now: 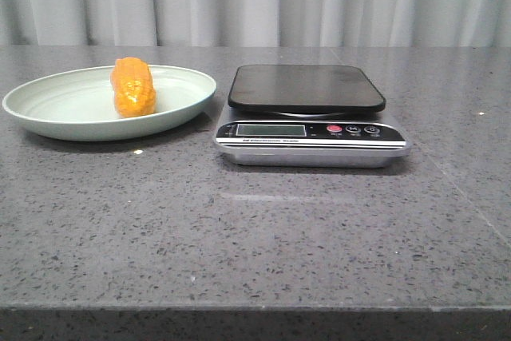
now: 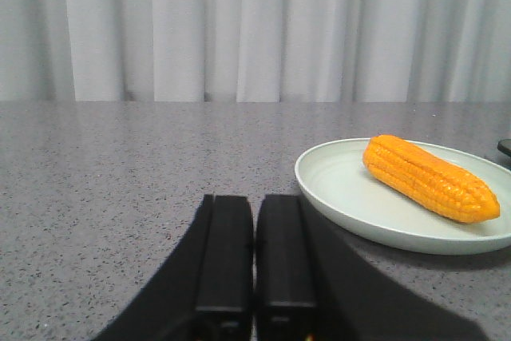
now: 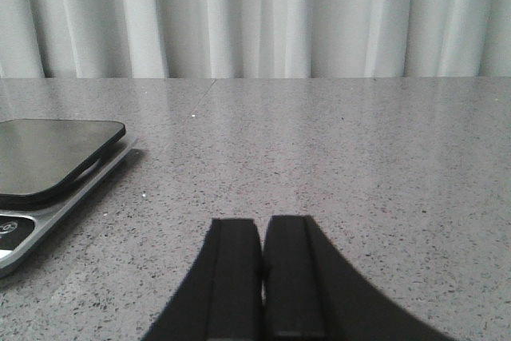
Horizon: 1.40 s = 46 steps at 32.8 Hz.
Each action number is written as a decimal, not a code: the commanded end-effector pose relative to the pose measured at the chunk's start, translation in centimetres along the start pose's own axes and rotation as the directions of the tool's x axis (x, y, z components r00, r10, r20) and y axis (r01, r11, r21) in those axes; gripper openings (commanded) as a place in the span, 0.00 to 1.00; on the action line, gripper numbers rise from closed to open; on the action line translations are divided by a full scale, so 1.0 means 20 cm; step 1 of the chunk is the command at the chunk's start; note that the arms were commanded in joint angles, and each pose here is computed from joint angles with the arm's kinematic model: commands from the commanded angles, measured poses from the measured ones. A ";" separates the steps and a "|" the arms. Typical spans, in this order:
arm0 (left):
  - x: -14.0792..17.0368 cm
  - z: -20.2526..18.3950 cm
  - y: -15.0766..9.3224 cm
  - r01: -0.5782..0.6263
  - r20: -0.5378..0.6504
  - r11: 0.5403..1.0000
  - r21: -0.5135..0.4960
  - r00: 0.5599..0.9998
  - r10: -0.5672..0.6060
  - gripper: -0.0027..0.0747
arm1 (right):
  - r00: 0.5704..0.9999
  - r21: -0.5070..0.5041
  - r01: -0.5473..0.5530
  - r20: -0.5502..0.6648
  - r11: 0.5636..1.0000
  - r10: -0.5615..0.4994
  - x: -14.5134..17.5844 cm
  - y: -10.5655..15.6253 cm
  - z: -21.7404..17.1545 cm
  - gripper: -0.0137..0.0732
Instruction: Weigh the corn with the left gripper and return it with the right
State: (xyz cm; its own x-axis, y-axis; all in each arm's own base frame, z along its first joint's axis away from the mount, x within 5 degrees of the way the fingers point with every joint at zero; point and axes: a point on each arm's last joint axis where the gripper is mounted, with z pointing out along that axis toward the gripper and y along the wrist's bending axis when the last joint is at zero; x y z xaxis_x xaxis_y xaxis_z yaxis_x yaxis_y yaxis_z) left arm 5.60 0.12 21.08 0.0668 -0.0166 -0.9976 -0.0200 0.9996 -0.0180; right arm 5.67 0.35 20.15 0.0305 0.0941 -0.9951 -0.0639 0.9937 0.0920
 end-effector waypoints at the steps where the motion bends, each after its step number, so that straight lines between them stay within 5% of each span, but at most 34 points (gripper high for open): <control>1: -0.03 -0.01 0.00 0.013 0.087 1.000 0.010 0.996 -0.013 0.21 | 0.994 -0.005 0.009 0.112 1.000 -0.008 -0.06 0.00 -0.01 0.35; 25: -0.03 -0.01 0.00 0.013 0.091 1.000 0.010 0.996 -0.013 0.21 | 0.994 -0.005 0.009 0.112 1.000 -0.008 -0.06 0.00 -0.01 0.35; 35: -0.25 -0.06 -0.01 0.018 0.397 0.999 0.028 0.917 -0.027 0.21 | 0.994 -0.005 0.009 0.112 1.000 -0.008 -0.06 0.00 -0.01 0.35; 39: -0.41 -0.07 -0.01 0.063 0.341 0.998 0.032 0.938 -0.070 0.21 | 0.994 -0.005 0.009 0.112 1.000 -0.008 -0.06 0.00 -0.01 0.35; 46: -0.64 -0.01 -0.02 0.090 0.063 0.996 0.026 0.994 -0.092 0.21 | 0.994 -0.005 0.009 0.112 1.000 -0.008 -0.06 0.00 -0.01 0.35</control>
State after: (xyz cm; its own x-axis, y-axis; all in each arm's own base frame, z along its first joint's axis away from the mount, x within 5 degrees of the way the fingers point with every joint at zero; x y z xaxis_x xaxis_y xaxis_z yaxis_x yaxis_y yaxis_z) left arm 4.15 0.03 31.74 0.1659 -0.0765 -0.9832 -0.0014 0.9970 -0.0778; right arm 5.67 0.35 20.15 0.0305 0.0941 -0.9951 -0.0639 0.9937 0.0920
